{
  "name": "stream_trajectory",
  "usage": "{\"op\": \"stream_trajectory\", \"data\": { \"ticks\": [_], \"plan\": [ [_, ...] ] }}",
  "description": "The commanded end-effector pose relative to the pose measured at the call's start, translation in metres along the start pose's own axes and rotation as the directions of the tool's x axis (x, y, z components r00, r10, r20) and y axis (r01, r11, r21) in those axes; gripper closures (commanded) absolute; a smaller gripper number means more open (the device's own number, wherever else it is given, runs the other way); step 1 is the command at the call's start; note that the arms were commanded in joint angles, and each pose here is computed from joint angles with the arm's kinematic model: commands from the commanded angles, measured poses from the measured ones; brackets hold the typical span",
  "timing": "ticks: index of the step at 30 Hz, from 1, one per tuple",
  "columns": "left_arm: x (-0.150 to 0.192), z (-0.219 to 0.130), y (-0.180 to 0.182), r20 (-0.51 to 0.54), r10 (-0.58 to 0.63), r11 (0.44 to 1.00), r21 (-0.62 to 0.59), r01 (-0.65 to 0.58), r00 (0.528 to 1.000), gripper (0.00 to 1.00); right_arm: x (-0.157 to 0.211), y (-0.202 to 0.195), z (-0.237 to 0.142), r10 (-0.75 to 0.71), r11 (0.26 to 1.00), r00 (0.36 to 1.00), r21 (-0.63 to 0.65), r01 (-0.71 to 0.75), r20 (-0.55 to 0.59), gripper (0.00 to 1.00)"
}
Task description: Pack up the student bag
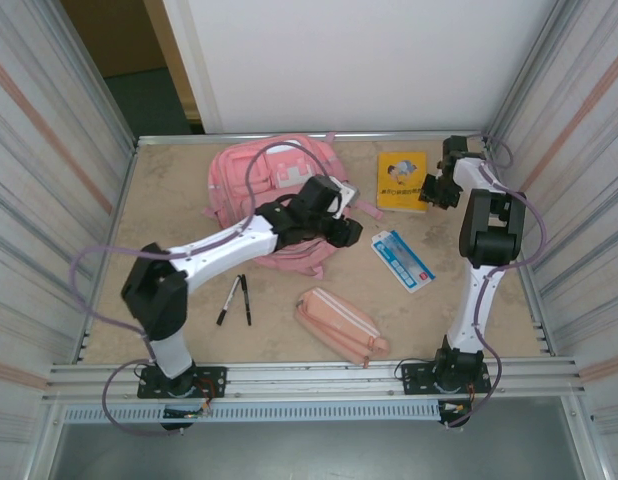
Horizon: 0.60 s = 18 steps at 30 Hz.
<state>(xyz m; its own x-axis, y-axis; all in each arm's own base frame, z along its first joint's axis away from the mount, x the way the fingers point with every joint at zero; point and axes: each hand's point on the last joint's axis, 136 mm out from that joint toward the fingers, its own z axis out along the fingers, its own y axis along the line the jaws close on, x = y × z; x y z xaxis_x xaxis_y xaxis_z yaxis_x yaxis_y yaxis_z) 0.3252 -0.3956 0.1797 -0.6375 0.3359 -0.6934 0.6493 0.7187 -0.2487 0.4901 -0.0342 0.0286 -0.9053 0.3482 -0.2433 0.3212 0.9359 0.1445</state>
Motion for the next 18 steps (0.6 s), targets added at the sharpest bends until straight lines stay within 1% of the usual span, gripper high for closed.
{"op": "stream_trajectory", "data": {
  "ticks": [1, 7, 10, 12, 13, 16, 18],
  "plan": [
    [-0.029, 0.008, 0.001, 0.052, -0.024, 0.999, -0.027, 0.026, 0.998, 0.46, 0.065, -0.023, 0.011, -0.008, 0.997, 0.975, 0.078, 0.026, -0.222, 0.71],
    [-0.037, 0.042, 0.0, 0.04, -0.014, 1.0, -0.018, 0.015, 0.999, 0.44, 0.112, -0.028, -0.005, 0.029, 0.999, 0.969, 0.049, -0.018, -0.245, 0.75],
    [-0.036, 0.059, 0.0, 0.027, -0.006, 1.0, -0.013, 0.007, 1.0, 0.44, 0.133, -0.032, -0.011, 0.047, 0.998, 0.968, 0.058, -0.034, -0.247, 0.76],
    [-0.041, 0.067, -0.004, 0.044, 0.015, 1.0, 0.01, -0.016, 0.999, 0.44, 0.145, -0.032, -0.013, 0.073, 0.997, 0.966, 0.046, -0.064, -0.246, 0.76],
    [-0.033, 0.085, -0.004, 0.026, 0.032, 0.999, 0.025, -0.033, 0.999, 0.44, 0.15, -0.033, -0.015, 0.085, 0.996, 0.968, 0.046, -0.077, -0.237, 0.76],
    [-0.036, 0.108, -0.006, 0.028, 0.056, 0.997, 0.042, -0.057, 0.998, 0.43, 0.165, -0.033, -0.023, 0.109, 0.994, 0.971, 0.024, -0.106, -0.211, 0.76],
    [-0.038, 0.121, -0.005, 0.029, 0.066, 0.997, 0.043, -0.067, 0.997, 0.43, 0.165, -0.036, -0.032, 0.129, 0.992, 0.977, 0.015, -0.128, -0.171, 0.73]
  ]
}}
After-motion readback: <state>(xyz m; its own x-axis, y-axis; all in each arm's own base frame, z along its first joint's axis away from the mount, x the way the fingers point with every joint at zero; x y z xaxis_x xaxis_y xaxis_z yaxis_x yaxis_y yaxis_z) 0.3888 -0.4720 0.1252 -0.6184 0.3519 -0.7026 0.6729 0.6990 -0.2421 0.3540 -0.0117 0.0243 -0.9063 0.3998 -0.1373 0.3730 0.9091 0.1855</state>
